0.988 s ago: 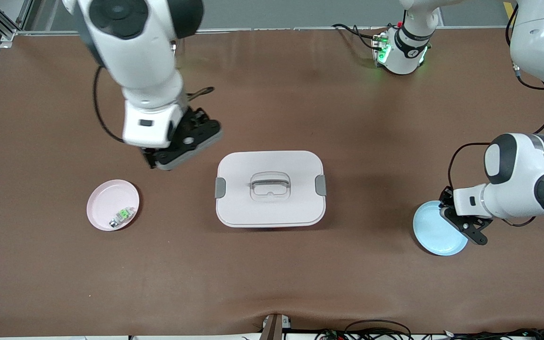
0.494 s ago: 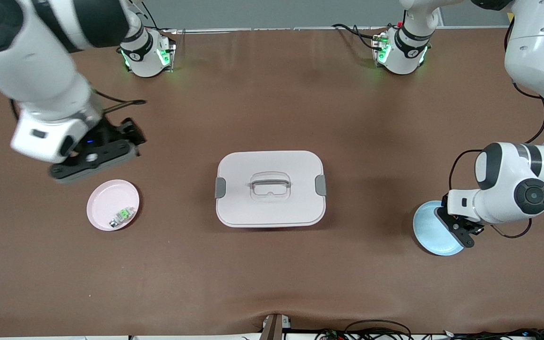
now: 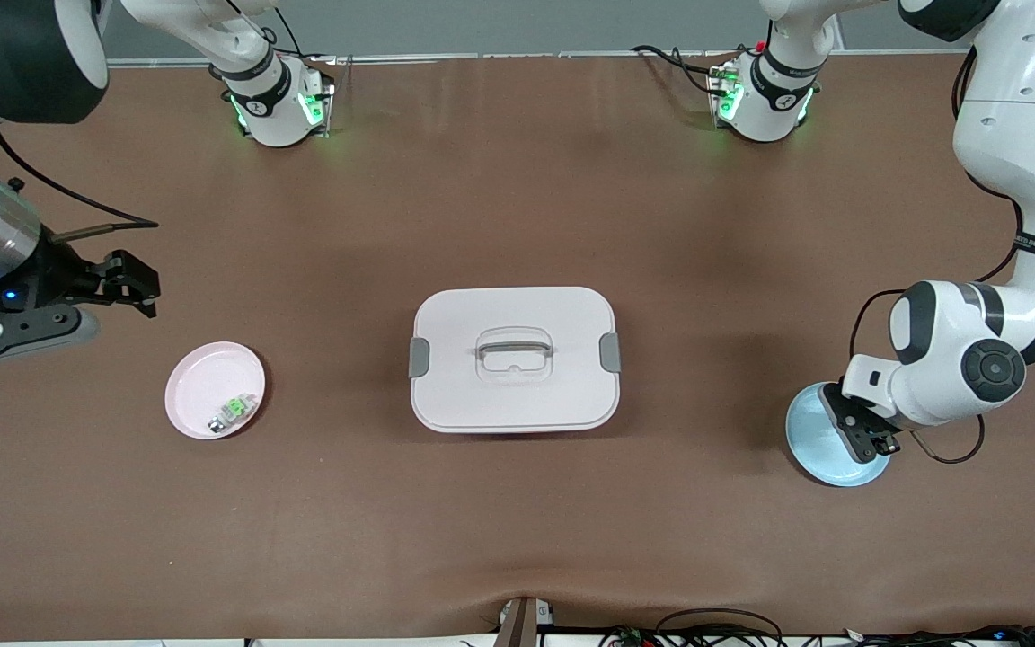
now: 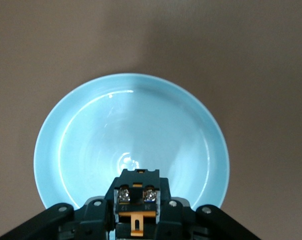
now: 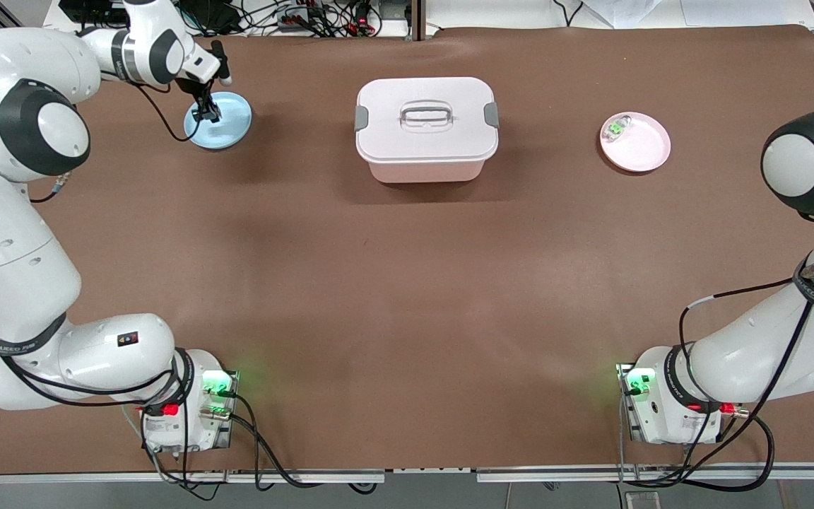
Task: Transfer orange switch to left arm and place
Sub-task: 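Lower the switch toward the blue plate while the right gripper withdraws, then place the switch on the blue plate and open the left gripper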
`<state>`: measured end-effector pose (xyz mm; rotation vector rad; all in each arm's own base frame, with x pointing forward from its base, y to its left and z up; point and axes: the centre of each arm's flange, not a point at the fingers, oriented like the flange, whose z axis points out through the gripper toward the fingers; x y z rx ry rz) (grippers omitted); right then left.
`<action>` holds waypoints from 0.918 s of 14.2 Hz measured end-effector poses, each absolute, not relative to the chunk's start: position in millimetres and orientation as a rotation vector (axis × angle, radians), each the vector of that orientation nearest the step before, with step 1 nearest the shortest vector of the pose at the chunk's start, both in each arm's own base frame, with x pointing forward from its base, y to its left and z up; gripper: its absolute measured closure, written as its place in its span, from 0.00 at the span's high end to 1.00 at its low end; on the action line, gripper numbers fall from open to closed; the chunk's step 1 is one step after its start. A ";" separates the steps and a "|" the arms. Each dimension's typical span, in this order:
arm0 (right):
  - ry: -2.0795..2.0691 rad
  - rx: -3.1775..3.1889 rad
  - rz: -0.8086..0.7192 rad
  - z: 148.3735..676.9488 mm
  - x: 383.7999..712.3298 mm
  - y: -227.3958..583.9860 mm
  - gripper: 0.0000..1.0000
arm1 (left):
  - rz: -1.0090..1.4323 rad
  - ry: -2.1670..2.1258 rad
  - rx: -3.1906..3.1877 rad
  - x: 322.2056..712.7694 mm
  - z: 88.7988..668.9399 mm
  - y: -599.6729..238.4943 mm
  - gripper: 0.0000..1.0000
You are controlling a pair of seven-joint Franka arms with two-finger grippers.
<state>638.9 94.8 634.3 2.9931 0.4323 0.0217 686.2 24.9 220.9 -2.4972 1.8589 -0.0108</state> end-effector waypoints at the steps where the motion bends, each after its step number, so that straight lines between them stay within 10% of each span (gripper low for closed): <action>1: 0.410 2.996 0.020 634.3 640.2 85.9 1.00 | -0.028 1.895 -2.465 686.7 217.0 31.4 0.33; 13: 0.209 3.052 0.017 635.8 645.2 -1.6 1.00 | -0.133 2.200 -2.178 690.7 184.5 14.5 0.33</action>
